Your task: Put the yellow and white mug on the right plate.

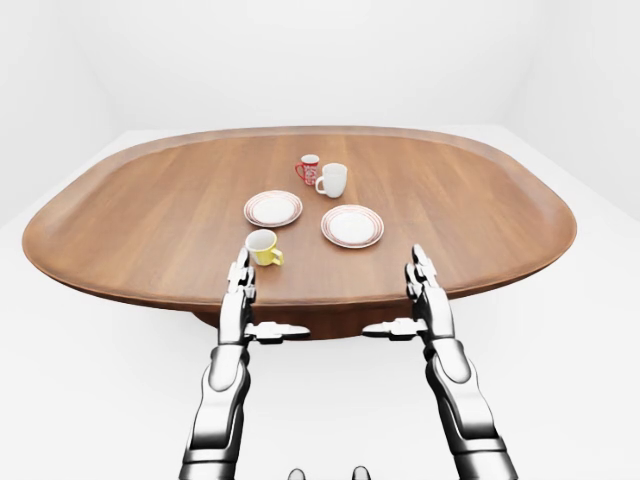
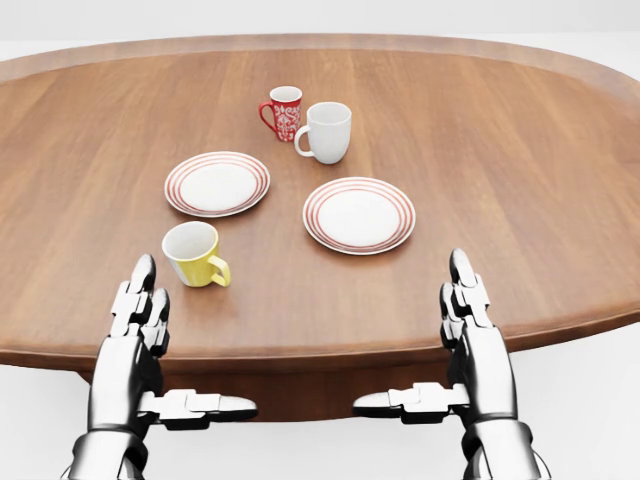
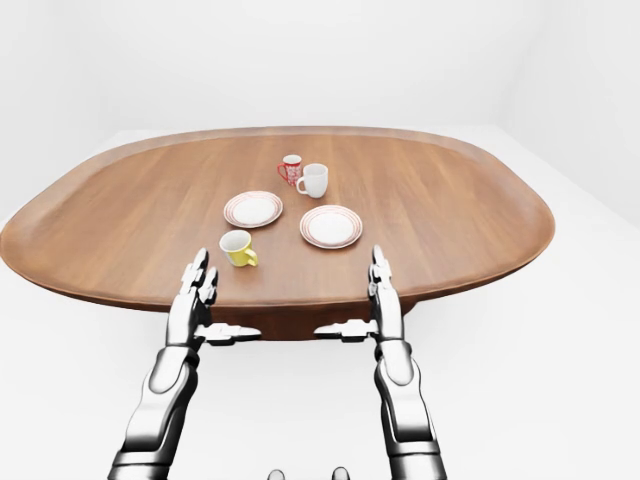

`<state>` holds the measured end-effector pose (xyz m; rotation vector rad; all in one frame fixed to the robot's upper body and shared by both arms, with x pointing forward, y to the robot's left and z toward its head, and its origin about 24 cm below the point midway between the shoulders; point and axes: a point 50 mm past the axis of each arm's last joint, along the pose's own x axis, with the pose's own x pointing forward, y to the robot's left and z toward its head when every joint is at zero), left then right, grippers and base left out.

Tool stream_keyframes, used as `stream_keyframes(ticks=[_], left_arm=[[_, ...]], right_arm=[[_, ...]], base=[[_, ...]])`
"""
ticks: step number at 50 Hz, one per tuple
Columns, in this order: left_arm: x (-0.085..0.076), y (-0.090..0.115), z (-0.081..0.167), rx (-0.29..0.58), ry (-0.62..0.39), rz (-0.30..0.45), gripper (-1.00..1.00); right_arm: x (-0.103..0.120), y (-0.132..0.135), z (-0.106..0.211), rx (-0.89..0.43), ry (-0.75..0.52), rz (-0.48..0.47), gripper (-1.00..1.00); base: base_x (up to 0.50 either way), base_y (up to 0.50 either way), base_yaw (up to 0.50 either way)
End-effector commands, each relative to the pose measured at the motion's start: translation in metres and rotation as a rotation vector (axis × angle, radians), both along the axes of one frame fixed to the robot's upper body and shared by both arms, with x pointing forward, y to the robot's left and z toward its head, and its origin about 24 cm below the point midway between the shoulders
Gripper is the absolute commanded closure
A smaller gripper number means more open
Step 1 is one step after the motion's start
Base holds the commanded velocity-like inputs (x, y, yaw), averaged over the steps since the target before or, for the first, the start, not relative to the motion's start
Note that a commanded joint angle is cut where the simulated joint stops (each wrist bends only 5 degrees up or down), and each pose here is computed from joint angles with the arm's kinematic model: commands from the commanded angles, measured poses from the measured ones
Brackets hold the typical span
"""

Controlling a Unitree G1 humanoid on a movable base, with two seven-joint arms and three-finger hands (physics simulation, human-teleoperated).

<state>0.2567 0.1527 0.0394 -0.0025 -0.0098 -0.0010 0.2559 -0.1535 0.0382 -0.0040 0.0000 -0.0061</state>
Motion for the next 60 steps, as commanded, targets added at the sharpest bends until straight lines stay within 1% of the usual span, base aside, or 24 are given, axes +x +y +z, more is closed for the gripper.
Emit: stream_keyframes(ticks=[1, 4, 6, 8, 11, 12, 21, 23, 27, 35, 40, 46, 47, 54, 56, 60], left_arm=[[-0.006, 0.007, 0.013, -0.004, 0.002, -0.007, -1.0], [-0.007, 0.007, 0.021, 0.002, -0.019, -0.011, -1.0], [-0.009, 0.007, 0.029, 0.005, -0.053, -0.013, -1.0], [-0.011, 0.008, 0.042, 0.006, -0.109, -0.01, -1.0], [-0.013, 0.008, 0.056, 0.0, -0.172, -0.016, -1.0], [-0.015, 0.008, 0.065, 0.001, -0.209, -0.017, -1.0], [-0.022, 0.01, 0.089, 0.016, -0.316, -0.021, -1.0], [-0.024, 0.011, 0.095, 0.017, -0.342, -0.021, -1.0], [-0.028, 0.013, 0.106, 0.024, -0.395, -0.02, -1.0], [-0.03, 0.016, 0.116, 0.031, -0.44, -0.016, -1.0], [-0.029, 0.016, 0.115, 0.031, -0.433, -0.017, -1.0], [-0.031, 0.014, 0.115, 0.029, -0.435, -0.023, -1.0], [-0.031, 0.014, 0.114, 0.029, -0.433, -0.025, -1.0], [-0.031, 0.014, 0.114, 0.027, -0.429, -0.026, -1.0], [-0.031, 0.013, 0.112, 0.026, -0.424, -0.028, -1.0], [-0.031, 0.013, 0.112, 0.025, -0.424, -0.029, -1.0]], right_arm=[[-0.004, -0.005, 0.015, -0.004, -0.013, 0.013, -1.0], [-0.006, -0.003, 0.026, -0.006, -0.048, 0.021, -1.0], [-0.007, -0.002, 0.035, -0.012, -0.083, 0.021, -1.0], [-0.009, -0.001, 0.044, -0.027, -0.124, 0.026, -1.0], [-0.01, 0.0, 0.051, -0.047, -0.151, 0.028, -1.0], [-0.011, 0.0, 0.055, -0.051, -0.17, 0.03, -1.0], [-0.018, 0.002, 0.081, -0.049, -0.284, 0.048, -1.0], [-0.021, 0.003, 0.091, -0.05, -0.331, 0.052, -1.0], [-0.023, 0.004, 0.099, -0.051, -0.368, 0.058, -1.0], [-0.026, 0.004, 0.111, -0.061, -0.421, 0.062, -1.0], [-0.03, 0.004, 0.121, -0.053, -0.467, 0.063, -1.0], [-0.031, 0.002, 0.121, -0.037, -0.468, 0.067, -1.0], [-0.033, 0.003, 0.122, -0.027, -0.474, 0.085, -1.0], [-0.034, 0.004, 0.123, -0.026, -0.479, 0.09, -1.0], [-0.035, 0.003, 0.125, -0.008, -0.489, 0.102, -1.0], [-0.034, 0.004, 0.122, -0.014, -0.474, 0.102, -1.0]], base=[[0.0, 0.0, 0.0], [0.0, 0.0, 0.0], [0.0, 0.0, 0.0], [0.0, 0.0, 0.0], [0.0, 0.0, 0.0], [0.0, 0.0, 0.0], [0.0, 0.0, 0.0], [0.0, 0.0, 0.0], [0.0, 0.0, 0.0], [0.0, 0.0, 0.0], [0.0, 0.0, 0.0], [0.0, 0.0, 0.0], [0.0, 0.0, 0.0], [0.0, 0.47, 0.0], [0.0, 0.0, 0.5], [0.0, 0.0, 0.5]])
